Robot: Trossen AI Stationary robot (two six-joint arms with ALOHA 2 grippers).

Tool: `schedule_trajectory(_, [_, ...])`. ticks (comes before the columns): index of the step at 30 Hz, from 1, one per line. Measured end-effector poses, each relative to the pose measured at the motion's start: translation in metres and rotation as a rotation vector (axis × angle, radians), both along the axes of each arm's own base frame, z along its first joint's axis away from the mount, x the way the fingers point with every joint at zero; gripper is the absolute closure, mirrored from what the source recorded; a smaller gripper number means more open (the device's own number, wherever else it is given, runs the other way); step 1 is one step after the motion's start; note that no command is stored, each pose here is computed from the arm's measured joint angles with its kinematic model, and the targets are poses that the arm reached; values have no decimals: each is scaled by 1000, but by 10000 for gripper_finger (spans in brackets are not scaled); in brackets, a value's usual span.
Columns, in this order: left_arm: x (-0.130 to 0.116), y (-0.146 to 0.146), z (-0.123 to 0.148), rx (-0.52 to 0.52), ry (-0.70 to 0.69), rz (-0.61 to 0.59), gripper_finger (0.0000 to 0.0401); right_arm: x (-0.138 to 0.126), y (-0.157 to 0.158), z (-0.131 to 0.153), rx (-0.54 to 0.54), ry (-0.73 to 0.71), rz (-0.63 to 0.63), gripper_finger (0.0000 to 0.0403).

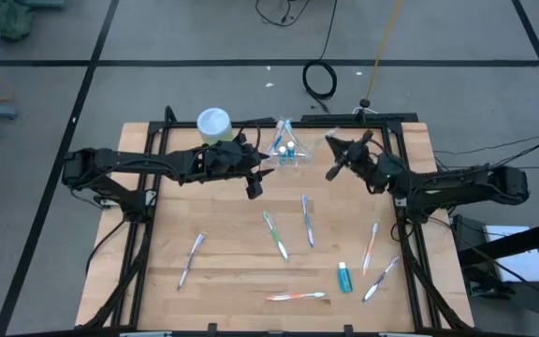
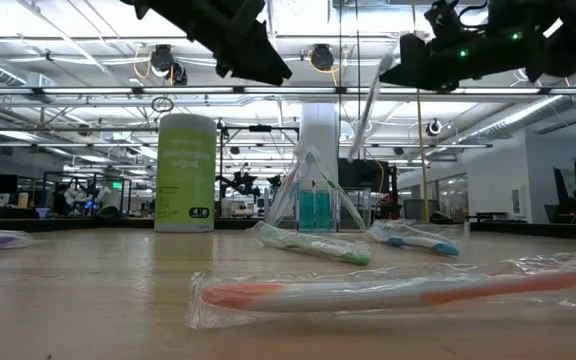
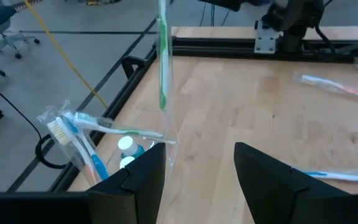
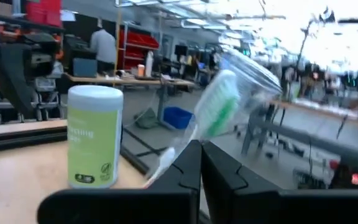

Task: Pick & Place toothbrushing station
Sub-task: Put the right green toothbrush into the transparent organizer

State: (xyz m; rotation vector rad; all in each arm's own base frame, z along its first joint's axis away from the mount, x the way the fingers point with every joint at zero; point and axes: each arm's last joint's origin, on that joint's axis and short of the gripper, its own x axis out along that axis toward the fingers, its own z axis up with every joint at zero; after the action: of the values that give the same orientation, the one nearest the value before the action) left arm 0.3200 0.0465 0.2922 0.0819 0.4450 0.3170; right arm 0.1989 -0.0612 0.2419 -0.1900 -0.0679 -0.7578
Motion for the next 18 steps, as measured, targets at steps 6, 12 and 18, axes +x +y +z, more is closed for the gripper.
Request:
schedule_trajectory(6, [1,0,1,-18,-23,9,203,-1,-15,-9,32,58,-24,403])
schedule_trajectory(12, [1,0,1,-43,-33,21,203,10,-29,-31,61,143,-25,403])
schedule_trajectory(18, [1,0,1,-49,-34,24,203,18,-42,-50,36,232,-41,403])
